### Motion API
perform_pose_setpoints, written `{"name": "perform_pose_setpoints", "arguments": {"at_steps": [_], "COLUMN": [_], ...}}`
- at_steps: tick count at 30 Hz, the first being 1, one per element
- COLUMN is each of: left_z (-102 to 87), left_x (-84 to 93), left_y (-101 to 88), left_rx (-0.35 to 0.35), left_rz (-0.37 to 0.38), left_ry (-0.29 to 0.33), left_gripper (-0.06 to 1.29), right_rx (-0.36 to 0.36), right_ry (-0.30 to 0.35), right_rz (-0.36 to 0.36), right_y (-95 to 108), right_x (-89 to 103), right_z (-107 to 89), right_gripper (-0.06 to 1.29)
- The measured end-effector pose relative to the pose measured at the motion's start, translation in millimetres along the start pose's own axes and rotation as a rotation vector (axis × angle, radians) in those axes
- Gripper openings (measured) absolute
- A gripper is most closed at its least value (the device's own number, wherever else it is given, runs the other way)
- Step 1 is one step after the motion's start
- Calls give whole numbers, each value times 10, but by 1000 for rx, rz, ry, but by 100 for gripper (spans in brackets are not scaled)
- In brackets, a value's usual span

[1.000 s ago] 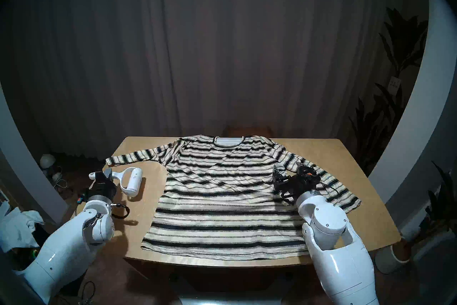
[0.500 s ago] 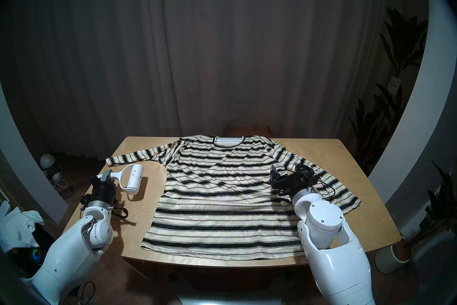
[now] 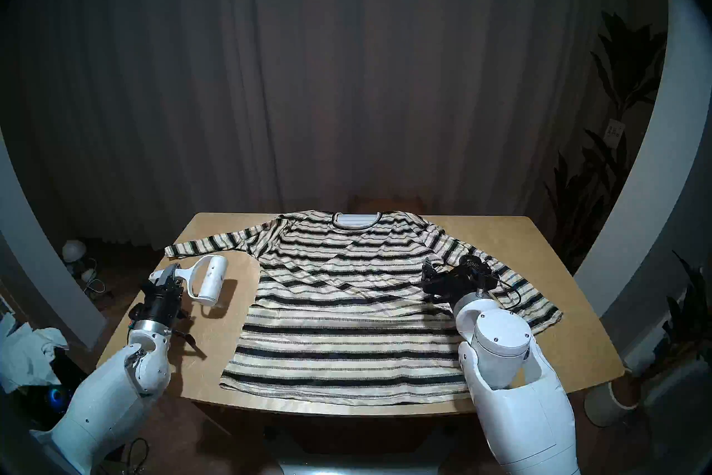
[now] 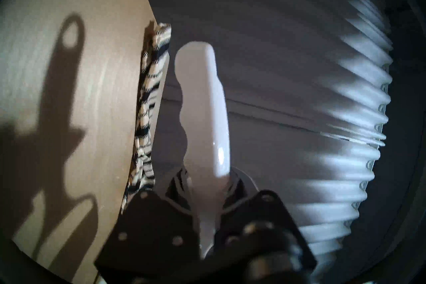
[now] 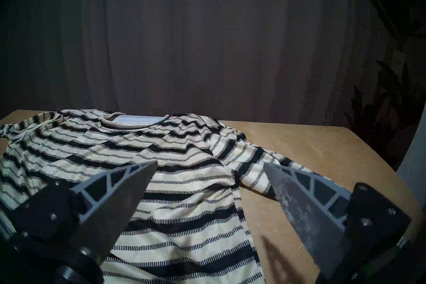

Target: Use the fur roller to clean a top

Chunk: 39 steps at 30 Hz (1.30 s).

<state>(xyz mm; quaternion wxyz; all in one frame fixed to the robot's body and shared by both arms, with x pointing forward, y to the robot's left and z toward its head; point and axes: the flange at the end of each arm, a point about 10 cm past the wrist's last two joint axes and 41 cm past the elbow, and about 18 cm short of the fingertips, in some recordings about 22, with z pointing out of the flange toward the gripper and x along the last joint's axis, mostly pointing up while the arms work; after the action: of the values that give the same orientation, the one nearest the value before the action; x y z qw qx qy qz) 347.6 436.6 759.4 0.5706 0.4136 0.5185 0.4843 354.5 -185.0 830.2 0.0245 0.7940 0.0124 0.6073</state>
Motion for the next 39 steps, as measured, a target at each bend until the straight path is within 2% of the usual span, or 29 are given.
{"name": "perform_pose_setpoints", "arguments": {"at_steps": [6,13,17,29,39], "left_z": [44,-8,7,205,143], "left_x": [76,242,299,252,114], "left_y": [145,12,-80,-64,-11], "left_rx": [-7,77,138,195,243], "left_rz": [12,0,-10,-39,-54], "left_ry": [-112,-167,-151,-51,15], "left_gripper": [5,5,5,5,5], "right_rx": [-34,-64,-74,-94,-102], "right_ry": [-28,-52,-61,-65,-66], "right_rz": [0,1,0,3,20], "right_y": [9,21,28,50,105], "right_x": [5,17,20,31,21], "right_z": [-23,-40,-45,-53,-48], "right_gripper": [120,120,120,120,120]}}
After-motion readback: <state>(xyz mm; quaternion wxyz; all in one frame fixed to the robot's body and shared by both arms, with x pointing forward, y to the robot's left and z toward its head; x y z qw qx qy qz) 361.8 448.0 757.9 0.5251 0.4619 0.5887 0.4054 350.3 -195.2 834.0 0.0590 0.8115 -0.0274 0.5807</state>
